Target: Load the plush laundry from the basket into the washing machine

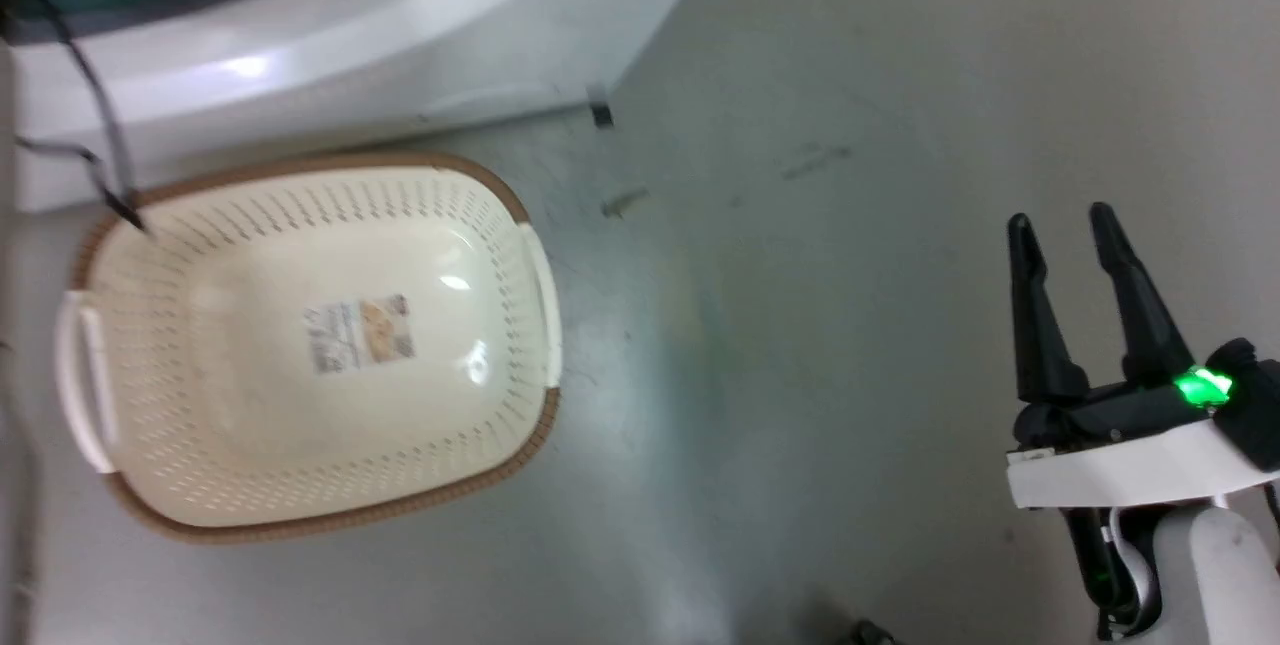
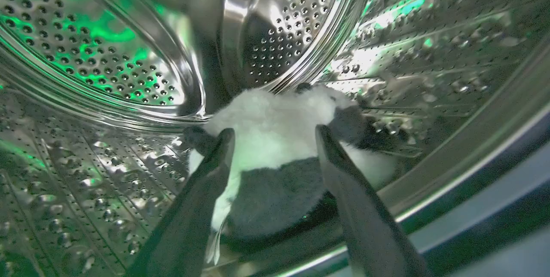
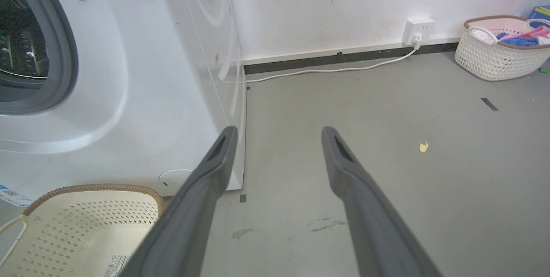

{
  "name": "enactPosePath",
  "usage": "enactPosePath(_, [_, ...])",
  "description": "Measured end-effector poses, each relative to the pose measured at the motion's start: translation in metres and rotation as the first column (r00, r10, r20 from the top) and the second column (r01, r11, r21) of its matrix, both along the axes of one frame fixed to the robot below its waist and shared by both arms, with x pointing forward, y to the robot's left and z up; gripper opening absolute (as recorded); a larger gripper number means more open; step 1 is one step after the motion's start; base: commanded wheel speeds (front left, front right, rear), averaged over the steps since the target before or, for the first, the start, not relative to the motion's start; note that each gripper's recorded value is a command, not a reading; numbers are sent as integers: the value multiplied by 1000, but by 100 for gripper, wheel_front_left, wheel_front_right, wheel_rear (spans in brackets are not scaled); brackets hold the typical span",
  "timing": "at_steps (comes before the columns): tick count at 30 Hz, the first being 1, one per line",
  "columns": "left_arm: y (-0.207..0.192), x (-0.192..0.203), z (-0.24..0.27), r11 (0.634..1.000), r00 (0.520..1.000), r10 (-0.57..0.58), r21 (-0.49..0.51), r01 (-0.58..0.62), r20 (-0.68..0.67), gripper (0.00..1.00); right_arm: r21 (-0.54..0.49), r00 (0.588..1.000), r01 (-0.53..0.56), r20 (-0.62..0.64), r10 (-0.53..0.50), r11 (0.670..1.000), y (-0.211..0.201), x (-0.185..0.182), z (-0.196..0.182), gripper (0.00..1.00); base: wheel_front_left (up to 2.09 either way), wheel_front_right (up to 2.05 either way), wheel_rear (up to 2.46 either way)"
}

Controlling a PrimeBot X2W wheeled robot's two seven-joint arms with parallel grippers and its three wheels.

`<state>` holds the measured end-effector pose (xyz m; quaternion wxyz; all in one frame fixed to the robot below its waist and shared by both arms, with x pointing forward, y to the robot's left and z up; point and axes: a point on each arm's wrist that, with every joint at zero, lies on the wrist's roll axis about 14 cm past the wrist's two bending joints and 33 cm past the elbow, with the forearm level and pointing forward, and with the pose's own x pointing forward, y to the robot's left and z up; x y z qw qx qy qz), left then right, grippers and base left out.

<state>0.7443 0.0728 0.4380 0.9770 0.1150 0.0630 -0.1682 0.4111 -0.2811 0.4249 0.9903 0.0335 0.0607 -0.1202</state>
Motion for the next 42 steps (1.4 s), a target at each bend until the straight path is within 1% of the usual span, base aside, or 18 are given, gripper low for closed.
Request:
enactPosePath(2, [0,-15,4,999,1000,3,-50,-3,10,100,-17,1000,-2,21,2,1000,-1,-1,9,100,0,0,0])
enactPosePath(8, [8,-68,21,992,1000,13,-125,-9,28,100,-49,995,-28,91,32,998,7,-8,39,100,0,0,0])
enactPosePath(10, [9,-90,28,984,1000,20,-175,-16,20,100,-57,992,-45,119,51,997,13,-9,50,100,0,0,0])
enactPosePath(13, [13,-124,53,969,997,32,-245,-14,71,100,-68,984,-73,157,83,995,23,-15,65,100,0,0,0])
enactPosePath(15, [18,-149,67,964,993,43,-265,-14,107,100,-68,978,-95,178,106,993,32,-19,73,100,0,0,0])
enactPosePath(17, [25,-177,76,959,989,69,-282,-30,131,100,-69,971,-119,198,131,990,41,-23,80,100,0,0,0])
enactPosePath(23, [52,-258,77,939,977,168,-324,-117,134,100,-63,950,-199,232,208,978,69,-30,91,100,0,0,0])
enactPosePath(26, [71,-293,74,918,964,238,-351,-183,120,100,-57,937,-244,244,250,968,85,-33,94,100,0,0,0])
enactPosePath(28, [86,-315,73,898,950,291,-374,-231,112,100,-55,928,-270,251,275,961,95,-36,96,100,0,0,0])
enactPosePath(30, [94,-337,71,890,943,316,-378,-255,106,100,-55,921,-293,254,297,955,103,-40,97,100,0,0,0])
enactPosePath(32, [98,-356,69,890,936,333,-364,-274,111,100,-53,914,-313,253,316,948,110,-45,97,100,0,0,0])
enactPosePath(35, [100,-378,65,921,934,328,-269,-283,141,100,-58,906,-341,244,345,938,119,-50,94,100,0,0,0])
enactPosePath(36, [101,-384,65,921,931,335,-260,-291,144,100,-60,904,-347,242,351,936,121,-51,94,100,0,0,0])
enactPosePath(37, [106,-394,65,906,918,370,-275,-322,143,100,-60,903,-354,239,357,933,123,-53,93,100,0,0,0])
enactPosePath(39, [108,-399,62,893,912,390,-292,-342,126,100,-58,902,-359,236,362,932,125,-53,92,100,0,0,0])
enactPosePath(42, [107,-405,56,900,919,378,-277,-336,112,100,-49,904,-363,225,364,931,126,-54,88,100,0,0,0])
